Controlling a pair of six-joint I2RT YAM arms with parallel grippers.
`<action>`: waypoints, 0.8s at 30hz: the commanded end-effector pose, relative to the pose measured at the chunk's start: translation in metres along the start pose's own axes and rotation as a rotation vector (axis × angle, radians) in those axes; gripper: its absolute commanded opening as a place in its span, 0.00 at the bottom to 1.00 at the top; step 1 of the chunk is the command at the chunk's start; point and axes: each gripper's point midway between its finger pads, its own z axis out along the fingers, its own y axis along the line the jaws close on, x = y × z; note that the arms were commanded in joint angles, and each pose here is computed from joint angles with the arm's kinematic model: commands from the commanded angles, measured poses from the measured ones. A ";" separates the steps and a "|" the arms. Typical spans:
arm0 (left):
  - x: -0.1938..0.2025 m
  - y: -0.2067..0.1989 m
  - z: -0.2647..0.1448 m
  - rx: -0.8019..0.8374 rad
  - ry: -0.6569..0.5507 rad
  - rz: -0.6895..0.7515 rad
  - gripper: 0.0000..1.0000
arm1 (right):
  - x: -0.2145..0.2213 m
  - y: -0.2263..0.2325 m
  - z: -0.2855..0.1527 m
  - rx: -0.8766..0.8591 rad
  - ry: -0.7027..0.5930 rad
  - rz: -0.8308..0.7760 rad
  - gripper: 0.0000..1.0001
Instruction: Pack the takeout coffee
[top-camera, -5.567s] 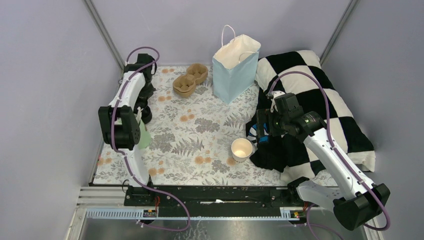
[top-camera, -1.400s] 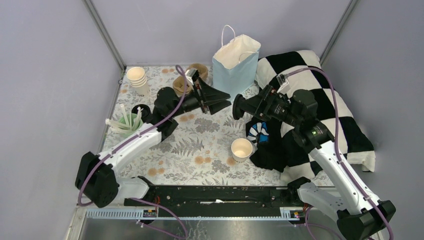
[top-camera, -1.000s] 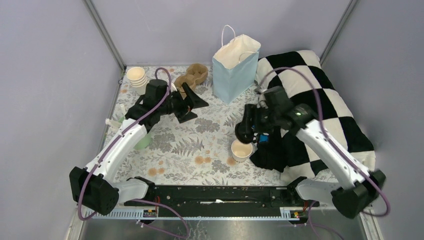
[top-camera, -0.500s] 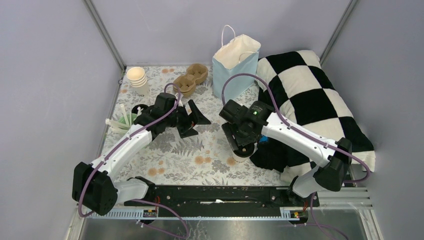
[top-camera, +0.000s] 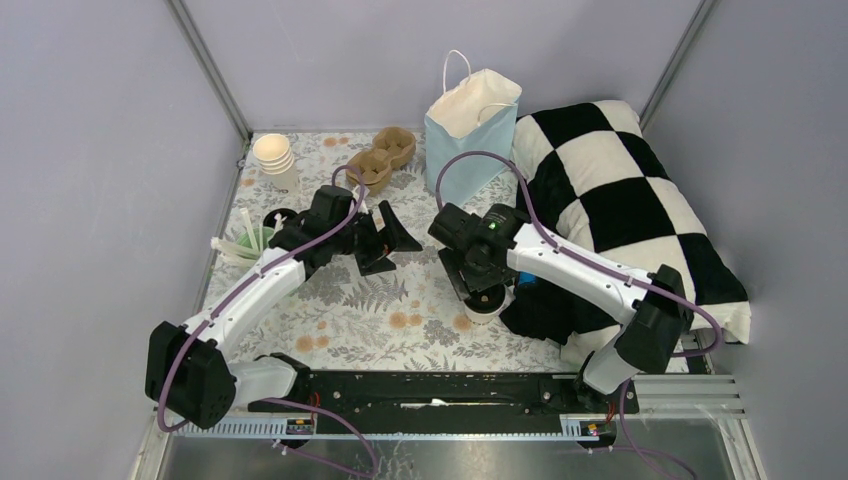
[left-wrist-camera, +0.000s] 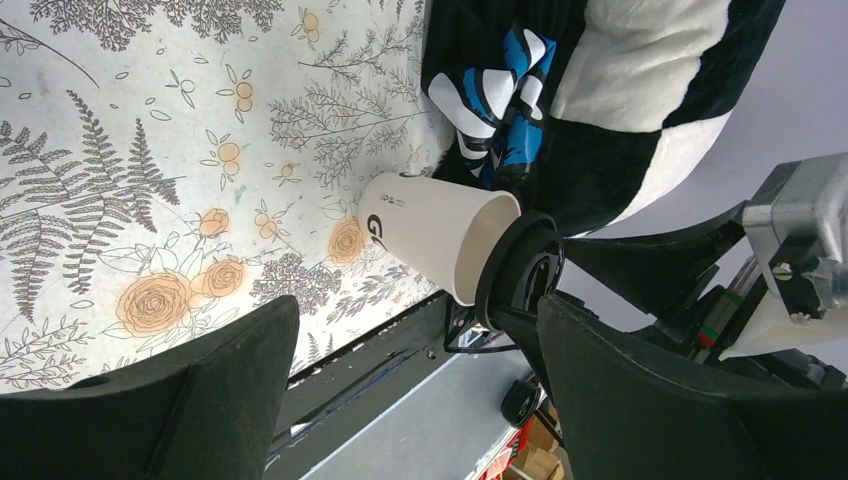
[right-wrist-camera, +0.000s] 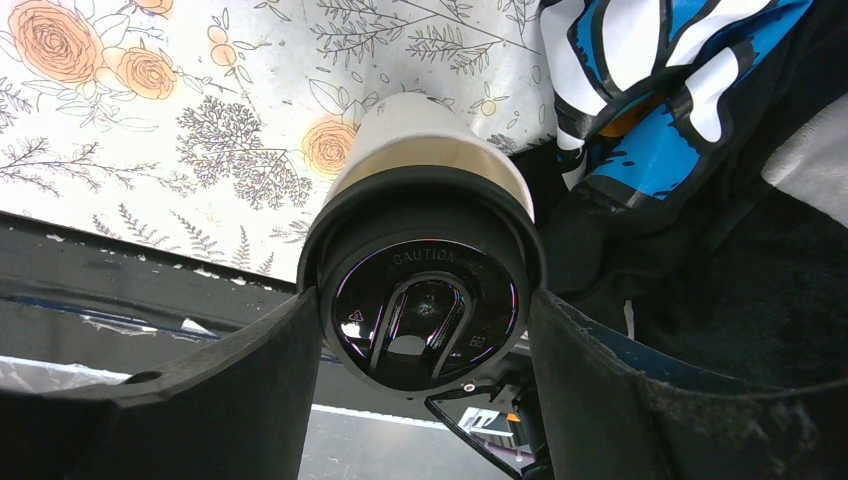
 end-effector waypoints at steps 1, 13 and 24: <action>-0.006 -0.010 -0.002 0.032 -0.014 0.055 0.93 | 0.000 -0.001 0.006 0.030 0.000 0.003 0.68; -0.010 -0.012 -0.002 0.027 -0.020 0.065 0.93 | 0.001 -0.001 0.015 0.034 0.000 -0.021 0.70; -0.010 -0.012 -0.002 0.020 -0.018 0.069 0.93 | 0.005 -0.003 0.023 0.048 0.011 -0.035 0.71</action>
